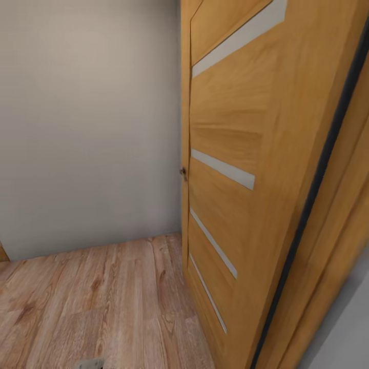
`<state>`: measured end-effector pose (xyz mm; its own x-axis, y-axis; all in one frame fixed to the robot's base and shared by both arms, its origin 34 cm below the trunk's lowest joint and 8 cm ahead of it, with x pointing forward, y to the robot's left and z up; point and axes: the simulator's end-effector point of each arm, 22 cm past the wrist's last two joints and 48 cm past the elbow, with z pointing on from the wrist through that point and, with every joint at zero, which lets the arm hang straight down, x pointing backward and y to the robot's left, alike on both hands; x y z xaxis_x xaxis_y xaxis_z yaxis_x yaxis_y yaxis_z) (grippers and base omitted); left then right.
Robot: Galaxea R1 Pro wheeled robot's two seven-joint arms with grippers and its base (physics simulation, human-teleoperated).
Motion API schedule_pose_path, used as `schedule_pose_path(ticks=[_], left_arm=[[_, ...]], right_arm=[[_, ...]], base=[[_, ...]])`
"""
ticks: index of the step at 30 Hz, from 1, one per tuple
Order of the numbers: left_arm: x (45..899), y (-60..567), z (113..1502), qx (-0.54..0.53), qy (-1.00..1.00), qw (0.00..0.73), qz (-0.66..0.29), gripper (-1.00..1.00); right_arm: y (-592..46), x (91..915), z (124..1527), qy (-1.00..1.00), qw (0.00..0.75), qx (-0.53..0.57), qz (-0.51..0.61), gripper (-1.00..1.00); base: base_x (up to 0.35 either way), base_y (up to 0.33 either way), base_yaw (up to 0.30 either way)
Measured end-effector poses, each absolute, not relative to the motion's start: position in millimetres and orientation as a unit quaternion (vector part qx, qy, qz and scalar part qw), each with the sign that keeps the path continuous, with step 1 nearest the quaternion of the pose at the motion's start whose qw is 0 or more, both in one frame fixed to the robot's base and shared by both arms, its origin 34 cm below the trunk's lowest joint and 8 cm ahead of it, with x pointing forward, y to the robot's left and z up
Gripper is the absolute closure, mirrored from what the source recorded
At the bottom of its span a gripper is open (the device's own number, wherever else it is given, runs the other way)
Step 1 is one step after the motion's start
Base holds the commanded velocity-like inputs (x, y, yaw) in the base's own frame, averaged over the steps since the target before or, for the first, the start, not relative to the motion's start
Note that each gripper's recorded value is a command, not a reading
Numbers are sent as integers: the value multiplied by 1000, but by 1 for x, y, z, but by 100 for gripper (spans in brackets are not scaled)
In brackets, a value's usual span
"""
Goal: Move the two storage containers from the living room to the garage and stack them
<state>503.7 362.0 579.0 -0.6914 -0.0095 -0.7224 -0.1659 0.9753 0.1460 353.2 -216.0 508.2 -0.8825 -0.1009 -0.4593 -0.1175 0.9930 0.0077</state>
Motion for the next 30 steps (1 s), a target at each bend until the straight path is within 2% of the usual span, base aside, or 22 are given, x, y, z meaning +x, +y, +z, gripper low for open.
schedule_pose_path(ticks=[7, 19, 30], left_arm=[[504, 362, 579, -48, 914, 390, 100, -100], [504, 362, 579, -48, 914, 390, 100, -100], [504, 362, 579, -48, 914, 390, 100, -100]], right_arm=[[-215, 357, 510, 969, 240, -57, 18, -100], [-209, 396, 527, 958, 280, -57, 23, -100], [-206, 403, 530, 956, 286, -56, 25, -100]], base=[[-2, 0, 100], [0, 0, 6], [0, 0, 0]])
